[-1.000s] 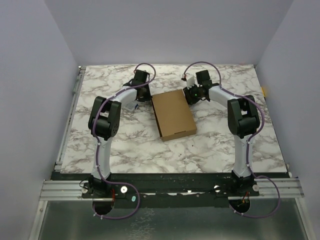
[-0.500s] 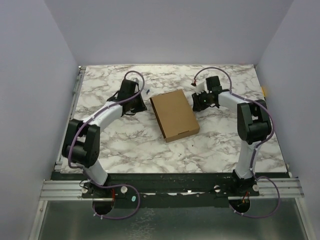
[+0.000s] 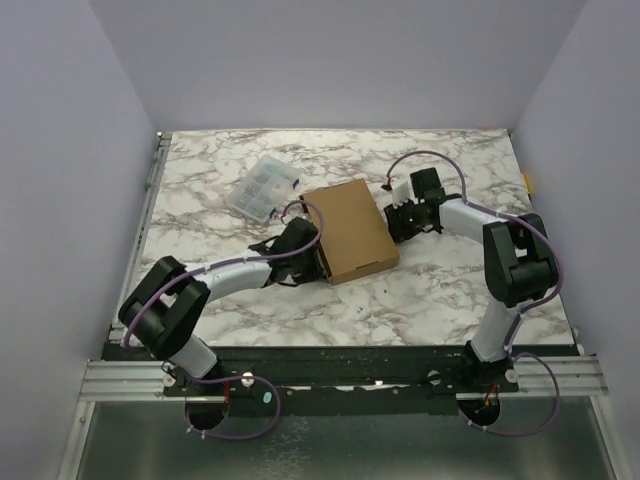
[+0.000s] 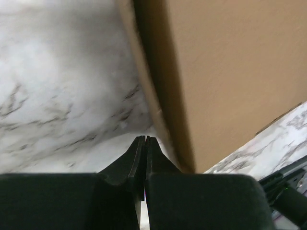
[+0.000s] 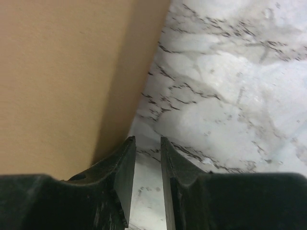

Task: Fold the paper box
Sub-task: Close the paper box at the center of the board.

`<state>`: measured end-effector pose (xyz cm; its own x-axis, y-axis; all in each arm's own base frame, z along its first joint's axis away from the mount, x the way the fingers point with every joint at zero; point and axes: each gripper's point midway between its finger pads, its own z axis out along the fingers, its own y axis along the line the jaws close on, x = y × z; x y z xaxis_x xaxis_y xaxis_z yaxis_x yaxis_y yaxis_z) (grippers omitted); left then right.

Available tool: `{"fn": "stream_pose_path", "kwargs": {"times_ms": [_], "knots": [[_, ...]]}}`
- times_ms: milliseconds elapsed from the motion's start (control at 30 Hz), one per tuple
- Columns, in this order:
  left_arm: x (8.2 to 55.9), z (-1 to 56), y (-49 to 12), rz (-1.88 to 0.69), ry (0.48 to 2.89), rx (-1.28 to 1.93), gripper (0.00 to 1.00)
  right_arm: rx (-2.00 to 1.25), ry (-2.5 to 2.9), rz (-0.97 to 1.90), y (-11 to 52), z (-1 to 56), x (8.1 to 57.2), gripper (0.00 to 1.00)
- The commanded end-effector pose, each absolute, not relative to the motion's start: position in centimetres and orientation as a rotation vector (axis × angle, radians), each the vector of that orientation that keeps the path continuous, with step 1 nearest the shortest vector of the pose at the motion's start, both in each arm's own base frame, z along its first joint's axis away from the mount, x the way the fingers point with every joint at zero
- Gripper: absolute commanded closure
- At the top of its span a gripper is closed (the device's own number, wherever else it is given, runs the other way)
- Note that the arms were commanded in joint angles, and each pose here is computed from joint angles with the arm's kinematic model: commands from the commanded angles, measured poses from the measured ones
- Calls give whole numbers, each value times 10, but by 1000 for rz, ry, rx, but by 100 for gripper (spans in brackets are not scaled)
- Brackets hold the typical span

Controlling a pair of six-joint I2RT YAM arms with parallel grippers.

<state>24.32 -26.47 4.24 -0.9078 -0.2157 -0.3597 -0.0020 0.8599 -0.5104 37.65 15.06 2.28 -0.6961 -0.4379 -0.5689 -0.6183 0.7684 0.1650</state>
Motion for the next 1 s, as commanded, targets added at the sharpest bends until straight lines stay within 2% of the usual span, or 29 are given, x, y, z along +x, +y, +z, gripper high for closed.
{"fn": "stream_pose_path", "kwargs": {"times_ms": [0, 233, 367, 500, 700, 967], "knots": [[274, 62, -303, -769, 2527, -216, 100, -850, 2472, 431, 171, 14, 362, 69], [294, 80, -374, -908, 2522, -166, 100, -948, 2463, 386, 207, 8, 341, 72], [301, 82, -387, -924, 2517, -201, 100, -952, 2478, 346, 205, 1, 334, 73], [293, 72, -358, -844, 2532, -215, 100, -867, 2480, 329, 183, 5, 346, 72], [251, 48, -301, -751, 2599, -242, 100, -817, 2486, 325, 166, 6, 357, 72], [216, 37, -273, -730, 2646, -288, 100, -815, 2504, 336, 167, 1, 357, 72]]}}
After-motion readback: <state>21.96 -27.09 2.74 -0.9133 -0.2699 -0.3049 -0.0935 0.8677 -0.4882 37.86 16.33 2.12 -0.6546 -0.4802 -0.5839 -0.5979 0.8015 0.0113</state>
